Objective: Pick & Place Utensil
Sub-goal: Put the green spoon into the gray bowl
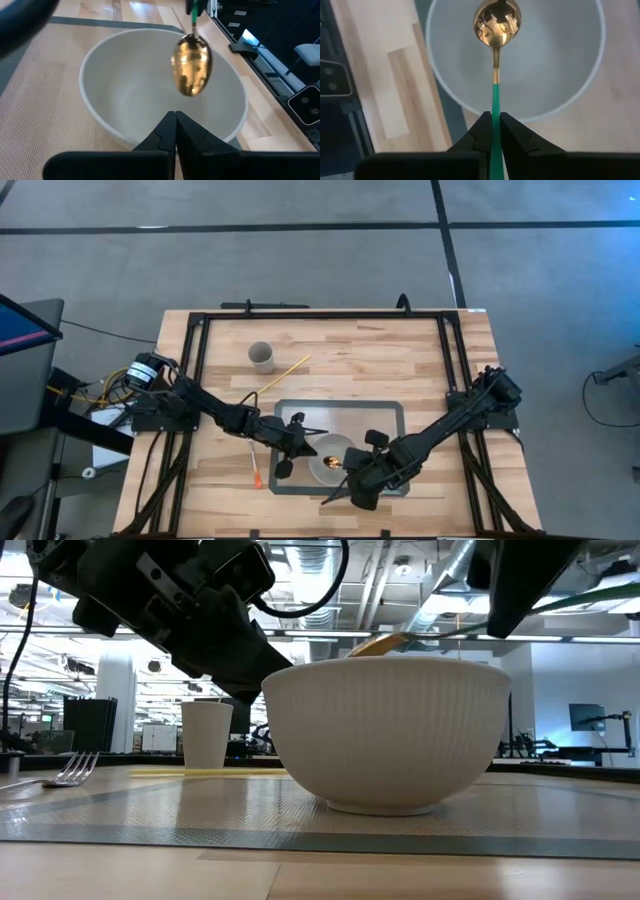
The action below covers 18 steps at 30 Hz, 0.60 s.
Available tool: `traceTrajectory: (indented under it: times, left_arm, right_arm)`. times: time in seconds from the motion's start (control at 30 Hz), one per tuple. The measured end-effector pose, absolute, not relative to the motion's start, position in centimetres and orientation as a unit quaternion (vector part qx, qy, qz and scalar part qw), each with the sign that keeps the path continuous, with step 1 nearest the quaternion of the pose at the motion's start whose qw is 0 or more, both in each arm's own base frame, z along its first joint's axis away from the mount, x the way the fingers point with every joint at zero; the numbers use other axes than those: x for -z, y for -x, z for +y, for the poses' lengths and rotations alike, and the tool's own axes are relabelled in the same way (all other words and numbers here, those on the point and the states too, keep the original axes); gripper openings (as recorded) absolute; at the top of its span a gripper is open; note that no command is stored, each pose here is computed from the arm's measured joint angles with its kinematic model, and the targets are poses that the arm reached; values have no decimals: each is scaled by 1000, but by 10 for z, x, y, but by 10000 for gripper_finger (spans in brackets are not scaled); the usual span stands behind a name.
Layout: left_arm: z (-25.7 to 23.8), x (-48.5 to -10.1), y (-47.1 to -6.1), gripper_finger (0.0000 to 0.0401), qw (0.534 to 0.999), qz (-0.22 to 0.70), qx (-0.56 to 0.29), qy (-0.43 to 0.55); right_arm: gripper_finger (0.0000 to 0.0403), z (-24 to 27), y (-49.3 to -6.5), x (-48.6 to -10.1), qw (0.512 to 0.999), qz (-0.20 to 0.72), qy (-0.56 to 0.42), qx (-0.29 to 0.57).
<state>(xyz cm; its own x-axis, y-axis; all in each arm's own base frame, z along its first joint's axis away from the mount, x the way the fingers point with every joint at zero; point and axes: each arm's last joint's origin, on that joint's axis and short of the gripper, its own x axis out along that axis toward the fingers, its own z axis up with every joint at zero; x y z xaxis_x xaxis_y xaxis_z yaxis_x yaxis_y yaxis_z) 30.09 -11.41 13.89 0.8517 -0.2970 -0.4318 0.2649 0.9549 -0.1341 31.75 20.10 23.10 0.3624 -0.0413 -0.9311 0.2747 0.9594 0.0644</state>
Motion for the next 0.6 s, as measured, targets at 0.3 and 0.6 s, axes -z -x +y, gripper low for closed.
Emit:
traceTrajectory:
  times: [0.3, 0.6]
  left_arm:
    - [-114, -139, -301, 4, 961, 231, 146, 35]
    - [-114, -139, -301, 4, 961, 231, 146, 35]
  right_arm:
    - [22, 181, -329, -231, 808, 563, -130, 111]
    - [16, 183, -332, -225, 801, 566, -154, 120]
